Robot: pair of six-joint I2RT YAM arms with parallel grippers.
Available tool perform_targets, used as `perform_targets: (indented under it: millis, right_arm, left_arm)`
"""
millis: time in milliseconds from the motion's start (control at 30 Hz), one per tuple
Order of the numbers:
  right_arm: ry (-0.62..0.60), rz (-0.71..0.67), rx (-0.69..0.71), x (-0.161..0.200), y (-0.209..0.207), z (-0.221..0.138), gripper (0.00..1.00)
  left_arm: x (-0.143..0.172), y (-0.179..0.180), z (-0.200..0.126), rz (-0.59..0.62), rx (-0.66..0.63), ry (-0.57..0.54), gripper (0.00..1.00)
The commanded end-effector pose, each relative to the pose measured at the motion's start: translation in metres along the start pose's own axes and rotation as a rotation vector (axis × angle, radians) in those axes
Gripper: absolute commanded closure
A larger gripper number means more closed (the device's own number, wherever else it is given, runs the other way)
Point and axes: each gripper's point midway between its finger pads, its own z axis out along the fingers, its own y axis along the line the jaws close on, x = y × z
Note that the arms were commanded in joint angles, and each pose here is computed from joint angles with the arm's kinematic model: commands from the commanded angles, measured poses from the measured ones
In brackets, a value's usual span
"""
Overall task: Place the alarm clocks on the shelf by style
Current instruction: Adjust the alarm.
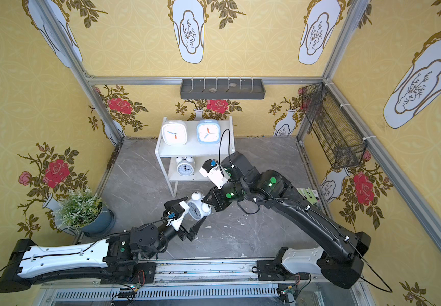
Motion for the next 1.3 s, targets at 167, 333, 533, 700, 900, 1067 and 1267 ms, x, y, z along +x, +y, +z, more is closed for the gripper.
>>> perform_targets:
  millis: [167, 333, 533, 700, 900, 1067, 1267]
  right_arm:
    - [-0.063, -0.043, -0.041, -0.0182, 0.0102, -0.0016, 1.0]
    - [-0.064, -0.045, -0.043, -0.0193, 0.0105, -0.0014, 1.0]
    - [-0.063, -0.046, -0.042, -0.0195, 0.011, -0.0025, 1.0]
    - [-0.064, -0.048, -0.04, -0.0204, 0.0106, -0.0024, 1.0]
    - [-0.067, -0.048, -0.04, -0.0213, 0.0117, -0.004, 1.0]
    - [-0.068, -0.05, -0.039, -0.0215, 0.0117, -0.0041, 1.0]
    - [-0.06, -0.046, -0.043, -0.0212, 0.0113, -0.0015, 1.0]
  left_arm:
    - [-0.003, -0.0018, -0.0001, -0.018, 0.012, -0.023, 0.01]
    - [-0.0016, -0.0021, -0.0007, -0.023, 0.017, -0.023, 0.01]
    - [-0.0003, -0.0016, -0.0013, -0.025, 0.016, -0.025, 0.01]
    - [0.0012, -0.0028, -0.0014, -0.028, 0.024, -0.023, 0.01]
    - [0.0019, -0.0053, -0.0026, -0.035, 0.044, -0.025, 0.01]
    - [0.0028, -0.0065, -0.0041, -0.042, 0.057, -0.027, 0.01]
    - [0.0, -0.0055, -0.0051, -0.044, 0.058, -0.038, 0.01]
